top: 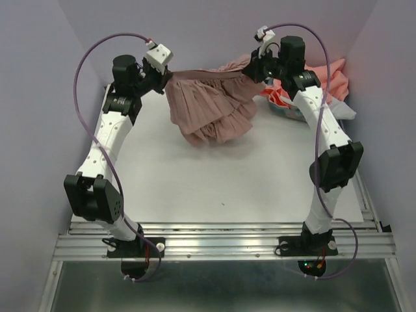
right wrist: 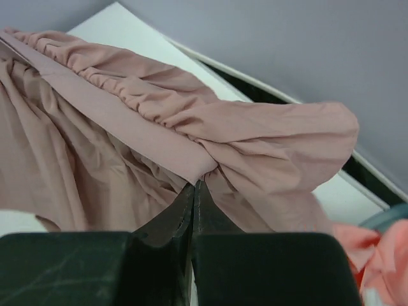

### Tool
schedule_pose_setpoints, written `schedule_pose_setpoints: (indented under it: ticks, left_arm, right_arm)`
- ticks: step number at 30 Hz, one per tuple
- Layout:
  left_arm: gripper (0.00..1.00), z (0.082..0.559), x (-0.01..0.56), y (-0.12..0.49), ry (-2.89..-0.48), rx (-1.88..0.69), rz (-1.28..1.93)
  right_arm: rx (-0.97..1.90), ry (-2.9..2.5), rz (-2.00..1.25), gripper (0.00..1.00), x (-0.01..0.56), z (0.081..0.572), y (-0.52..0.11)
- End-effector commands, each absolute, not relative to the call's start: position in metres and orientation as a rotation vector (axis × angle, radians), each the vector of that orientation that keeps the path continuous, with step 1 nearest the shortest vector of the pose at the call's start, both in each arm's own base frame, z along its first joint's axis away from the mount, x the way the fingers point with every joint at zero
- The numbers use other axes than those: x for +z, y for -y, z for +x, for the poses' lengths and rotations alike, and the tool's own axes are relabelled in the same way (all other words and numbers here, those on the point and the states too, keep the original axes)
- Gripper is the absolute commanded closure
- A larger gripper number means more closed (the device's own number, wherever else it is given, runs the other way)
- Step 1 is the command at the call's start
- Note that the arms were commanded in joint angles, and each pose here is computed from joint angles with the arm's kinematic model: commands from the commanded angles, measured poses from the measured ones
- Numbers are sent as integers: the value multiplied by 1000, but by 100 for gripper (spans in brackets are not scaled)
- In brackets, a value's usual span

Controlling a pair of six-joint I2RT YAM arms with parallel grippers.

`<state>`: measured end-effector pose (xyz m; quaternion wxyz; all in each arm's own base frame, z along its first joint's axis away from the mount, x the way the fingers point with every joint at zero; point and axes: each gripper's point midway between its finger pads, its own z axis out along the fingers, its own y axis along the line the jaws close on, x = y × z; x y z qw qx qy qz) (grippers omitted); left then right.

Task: Fold and stack the skirts
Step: Flatten the skirt out

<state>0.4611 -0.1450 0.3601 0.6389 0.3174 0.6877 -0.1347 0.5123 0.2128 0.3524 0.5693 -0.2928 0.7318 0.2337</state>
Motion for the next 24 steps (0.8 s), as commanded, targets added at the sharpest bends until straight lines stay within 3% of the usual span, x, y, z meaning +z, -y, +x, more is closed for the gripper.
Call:
schedule_pose_setpoints:
  ticks: [1,4,6,10,13,14,16,19,23,24]
  left_arm:
    - [100,483,416,130,-1429,-203,716]
    - [100,462,388,136,-1451,-231,840]
    - [100,433,382,144,-1394,-248,960]
    - [100,383,299,147,-1457,-218,1218]
    - [100,341,226,141,-1525,-205,1393]
    - [100,326,213,139,-1531,-198,1437]
    - [100,294,161,138,-1546,-202,1567]
    - [100,271,128,138,-1563,-227,1626]
    - [84,251,110,141,-1605,-317,1635]
    - [74,245,107,141,-1622,-347,1643]
  right_arm:
    - [553,-1674,-728,99,365,535,-226]
    - [551,-1768,-768,99,329,531,-223]
    - [550,-1712,-785,99,344,511,-221]
    - [587,-1861,-852,99,297,475,-213]
    - [699,-2023,-923,99,237,430,-210]
    - [736,-2129,-941,99,192,407,-208]
    - [743,-2182,-986,99,164,381,-208]
    - [779,-2291,-980,99,123,347,-202]
    - [824,-2314,-979,99,122,328,-200]
    - [832,-2327,-980,99,118,324,-199]
